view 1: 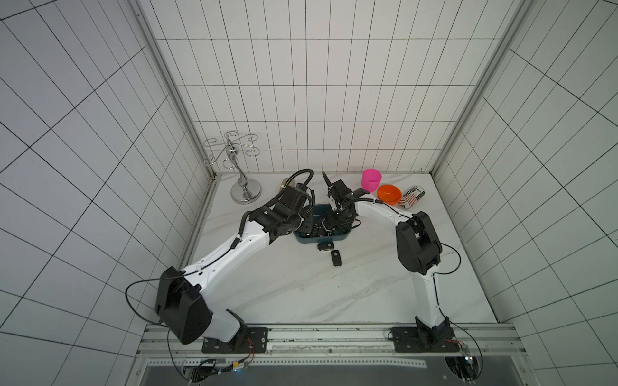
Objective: Place the car key into the storage box
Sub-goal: Place the car key in the storage box.
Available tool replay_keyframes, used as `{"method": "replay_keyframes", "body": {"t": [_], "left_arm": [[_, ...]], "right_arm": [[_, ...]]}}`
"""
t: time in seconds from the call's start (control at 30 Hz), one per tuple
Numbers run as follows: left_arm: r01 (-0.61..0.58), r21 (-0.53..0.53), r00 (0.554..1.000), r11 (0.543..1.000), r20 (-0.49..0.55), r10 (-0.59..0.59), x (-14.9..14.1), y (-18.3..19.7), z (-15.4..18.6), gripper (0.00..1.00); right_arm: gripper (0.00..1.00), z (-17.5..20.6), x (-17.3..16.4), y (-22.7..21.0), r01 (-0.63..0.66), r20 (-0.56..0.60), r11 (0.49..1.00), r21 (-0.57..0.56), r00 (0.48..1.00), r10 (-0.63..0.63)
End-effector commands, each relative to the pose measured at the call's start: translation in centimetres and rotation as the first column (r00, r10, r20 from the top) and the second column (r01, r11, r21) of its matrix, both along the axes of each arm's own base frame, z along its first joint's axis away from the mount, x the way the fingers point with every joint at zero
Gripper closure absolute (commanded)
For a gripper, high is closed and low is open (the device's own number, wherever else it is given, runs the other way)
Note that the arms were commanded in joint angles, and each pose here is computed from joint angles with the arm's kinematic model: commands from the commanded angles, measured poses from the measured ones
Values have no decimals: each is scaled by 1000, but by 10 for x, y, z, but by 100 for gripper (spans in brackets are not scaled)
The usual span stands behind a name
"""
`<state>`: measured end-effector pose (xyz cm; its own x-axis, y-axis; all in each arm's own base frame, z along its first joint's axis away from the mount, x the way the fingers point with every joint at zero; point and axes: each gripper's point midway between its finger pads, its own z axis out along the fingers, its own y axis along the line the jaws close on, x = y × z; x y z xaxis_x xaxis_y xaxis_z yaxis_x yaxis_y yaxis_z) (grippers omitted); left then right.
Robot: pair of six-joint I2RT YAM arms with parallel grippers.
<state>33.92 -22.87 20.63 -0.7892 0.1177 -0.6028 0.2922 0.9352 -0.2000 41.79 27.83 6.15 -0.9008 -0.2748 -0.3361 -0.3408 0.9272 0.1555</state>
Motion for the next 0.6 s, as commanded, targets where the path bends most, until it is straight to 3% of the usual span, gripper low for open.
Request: {"method": "replay_keyframes", "body": {"t": [0.0, 0.27, 0.57], "left_arm": [[3, 44, 989, 999, -146, 4, 3, 3, -28, 91], [-14, -7, 975, 1000, -221, 12, 18, -9, -54, 91], [-20, 24, 966, 1000, -259, 25, 36, -14, -85, 91]], "right_arm": [[33, 6, 8, 2, 7, 7, 1000, 7, 1000, -7], [29, 42, 0, 0, -4, 85, 998, 65, 996, -2], [29, 79, -32, -8, -10, 134, 993, 121, 991, -6]]}}
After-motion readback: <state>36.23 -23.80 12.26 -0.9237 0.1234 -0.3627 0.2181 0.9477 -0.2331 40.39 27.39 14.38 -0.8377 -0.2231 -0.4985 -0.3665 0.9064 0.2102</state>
